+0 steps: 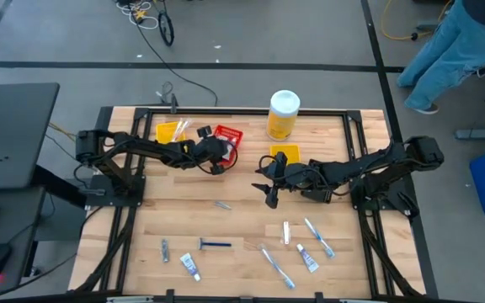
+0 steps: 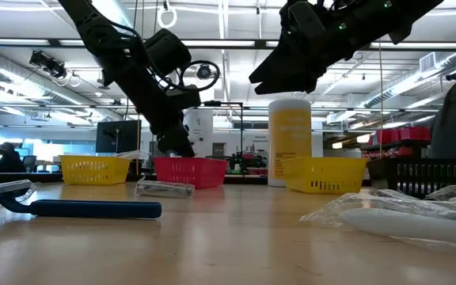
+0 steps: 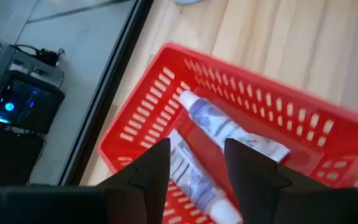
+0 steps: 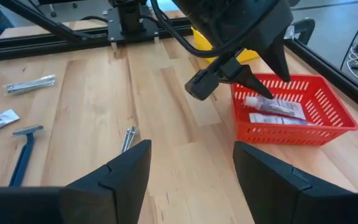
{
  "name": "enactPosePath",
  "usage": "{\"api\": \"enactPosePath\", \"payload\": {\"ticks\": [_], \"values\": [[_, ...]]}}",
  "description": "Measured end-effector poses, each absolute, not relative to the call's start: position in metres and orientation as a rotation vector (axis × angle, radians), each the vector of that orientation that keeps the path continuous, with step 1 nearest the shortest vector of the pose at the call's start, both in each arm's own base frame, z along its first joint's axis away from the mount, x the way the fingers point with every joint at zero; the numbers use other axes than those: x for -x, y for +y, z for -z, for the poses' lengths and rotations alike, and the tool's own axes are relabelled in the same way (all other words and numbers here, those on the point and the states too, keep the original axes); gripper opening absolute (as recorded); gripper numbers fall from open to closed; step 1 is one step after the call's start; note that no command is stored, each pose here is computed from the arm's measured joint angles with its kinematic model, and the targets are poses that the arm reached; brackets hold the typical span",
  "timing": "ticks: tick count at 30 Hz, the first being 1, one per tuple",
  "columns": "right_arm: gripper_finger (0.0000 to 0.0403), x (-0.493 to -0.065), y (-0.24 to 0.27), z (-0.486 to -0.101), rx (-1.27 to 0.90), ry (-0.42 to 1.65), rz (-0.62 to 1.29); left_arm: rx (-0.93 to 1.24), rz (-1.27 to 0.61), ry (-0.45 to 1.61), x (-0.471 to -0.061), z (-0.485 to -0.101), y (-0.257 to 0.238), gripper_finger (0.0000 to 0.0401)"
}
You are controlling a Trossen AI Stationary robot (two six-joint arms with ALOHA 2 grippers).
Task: Pick & Place Travel size toiletries
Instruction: Put the blue razor into the yellow basket
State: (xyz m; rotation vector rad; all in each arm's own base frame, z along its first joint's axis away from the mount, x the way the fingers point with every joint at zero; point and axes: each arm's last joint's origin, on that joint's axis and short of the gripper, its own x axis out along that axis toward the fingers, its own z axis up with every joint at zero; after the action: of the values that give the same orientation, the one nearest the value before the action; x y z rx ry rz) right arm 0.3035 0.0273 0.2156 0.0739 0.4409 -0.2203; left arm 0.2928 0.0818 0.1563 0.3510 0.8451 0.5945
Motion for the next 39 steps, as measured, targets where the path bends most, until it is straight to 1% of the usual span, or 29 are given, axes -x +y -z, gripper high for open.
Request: {"api": "enactPosePath", "payload": {"ticks": [6,9,14,20,24,26,32,39], "values": [[0.0243,-0.303,0.028,-0.215,-0.075,0.45,0.213,-0.353,-0.584,0.808,-0.293,-0.171,0.067,0.0171],[0.0238,-0.303,0.028,-0.213,-0.096,0.468,0.182,-0.297,-0.558,0.729,-0.295,-0.19,0.055,0.0171],[0.0235,-0.301,0.03,-0.21,-0.104,0.511,0.152,-0.211,-0.48,0.602,-0.287,-0.22,0.029,0.0171],[0.0255,-0.3,0.033,-0.209,-0.071,0.531,0.135,-0.062,-0.292,0.51,-0.274,-0.24,-0.008,0.0171],[0.0263,-0.3,0.037,-0.211,-0.044,0.509,0.109,-0.059,-0.163,0.467,-0.265,-0.252,-0.034,0.0171],[0.0262,-0.301,0.04,-0.212,-0.057,0.493,0.061,-0.048,-0.116,0.433,-0.259,-0.259,-0.046,0.0171],[0.0235,-0.304,0.052,-0.22,-0.106,0.426,-0.15,-0.018,0.016,0.358,-0.24,-0.277,-0.073,0.0163],[0.0184,-0.301,0.065,-0.22,-0.103,0.424,-0.212,-0.007,0.076,0.353,-0.233,-0.279,-0.088,0.0113]]}}
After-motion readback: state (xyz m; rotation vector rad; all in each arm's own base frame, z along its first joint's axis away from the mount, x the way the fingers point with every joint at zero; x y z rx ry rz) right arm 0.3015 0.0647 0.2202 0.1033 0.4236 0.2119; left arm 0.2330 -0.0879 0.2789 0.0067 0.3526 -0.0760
